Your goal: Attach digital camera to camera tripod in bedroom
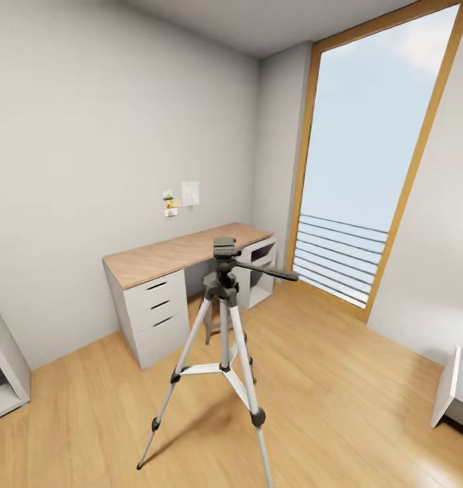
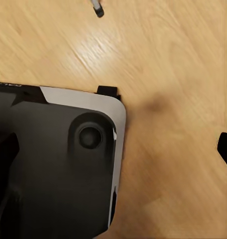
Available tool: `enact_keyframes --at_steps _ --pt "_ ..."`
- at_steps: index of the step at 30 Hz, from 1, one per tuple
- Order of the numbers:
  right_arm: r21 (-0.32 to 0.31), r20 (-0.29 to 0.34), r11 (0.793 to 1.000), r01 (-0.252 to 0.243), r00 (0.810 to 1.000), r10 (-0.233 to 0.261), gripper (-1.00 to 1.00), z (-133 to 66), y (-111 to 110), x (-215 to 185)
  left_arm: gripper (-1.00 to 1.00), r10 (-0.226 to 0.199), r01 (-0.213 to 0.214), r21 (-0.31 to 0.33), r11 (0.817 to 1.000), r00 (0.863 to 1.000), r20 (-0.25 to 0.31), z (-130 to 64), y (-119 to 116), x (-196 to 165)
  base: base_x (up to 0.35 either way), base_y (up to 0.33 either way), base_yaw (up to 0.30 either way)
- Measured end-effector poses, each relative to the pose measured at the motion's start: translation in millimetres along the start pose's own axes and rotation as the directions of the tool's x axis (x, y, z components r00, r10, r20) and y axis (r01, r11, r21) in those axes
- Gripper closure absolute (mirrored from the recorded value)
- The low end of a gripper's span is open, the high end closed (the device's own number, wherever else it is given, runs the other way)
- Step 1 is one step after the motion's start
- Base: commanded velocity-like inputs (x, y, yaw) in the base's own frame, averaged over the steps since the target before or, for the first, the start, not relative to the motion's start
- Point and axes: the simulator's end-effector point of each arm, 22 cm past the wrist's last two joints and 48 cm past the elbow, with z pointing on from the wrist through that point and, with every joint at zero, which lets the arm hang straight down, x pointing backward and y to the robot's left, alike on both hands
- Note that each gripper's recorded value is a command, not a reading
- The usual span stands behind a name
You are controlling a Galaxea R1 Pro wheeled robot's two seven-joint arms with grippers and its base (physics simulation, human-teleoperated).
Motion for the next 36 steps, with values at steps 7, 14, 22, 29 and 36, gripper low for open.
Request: enact_keyframes --at_steps 7,14,22,29,36 --pt "0.001 0.001 1.0 -0.001 1.0 0.001 -1.0 -0.1 -0.5 -0.3 1.0 0.0 0.0 -0.001 1.0 1.0 0.0 0.0 0.3 0.1 0.285 -0.187 0.0" --pt "0.0 -0.004 1.0 0.0 1.0 0.0 -1.0 0.2 0.3 0.7 1.0 0.0 0.0 -0.002 1.0 1.0 -0.001 0.2 0.4 0.0 0.13 -0.091 0.0" --pt "-0.001 -0.006 1.0 -0.002 1.0 0.002 -1.0 0.4 1.8 1.1 1.0 -0.003 0.003 -0.004 1.0 1.0 0.0 0.3 2.0 -0.5 0.015 -0.011 0.123" --pt "-0.001 -0.006 1.0 -0.002 1.0 0.002 -1.0 0.4 1.6 0.9 1.0 -0.003 0.003 -0.006 1.0 1.0 0.0 0.3 2.9 -0.9 0.001 -0.001 0.256" --pt "-0.001 -0.005 1.0 -0.002 1.0 0.002 -1.0 0.4 1.3 1.0 1.0 -0.003 0.003 -0.006 1.0 1.0 0.0 0.3 3.0 -1.0 0.0 0.0 0.209"
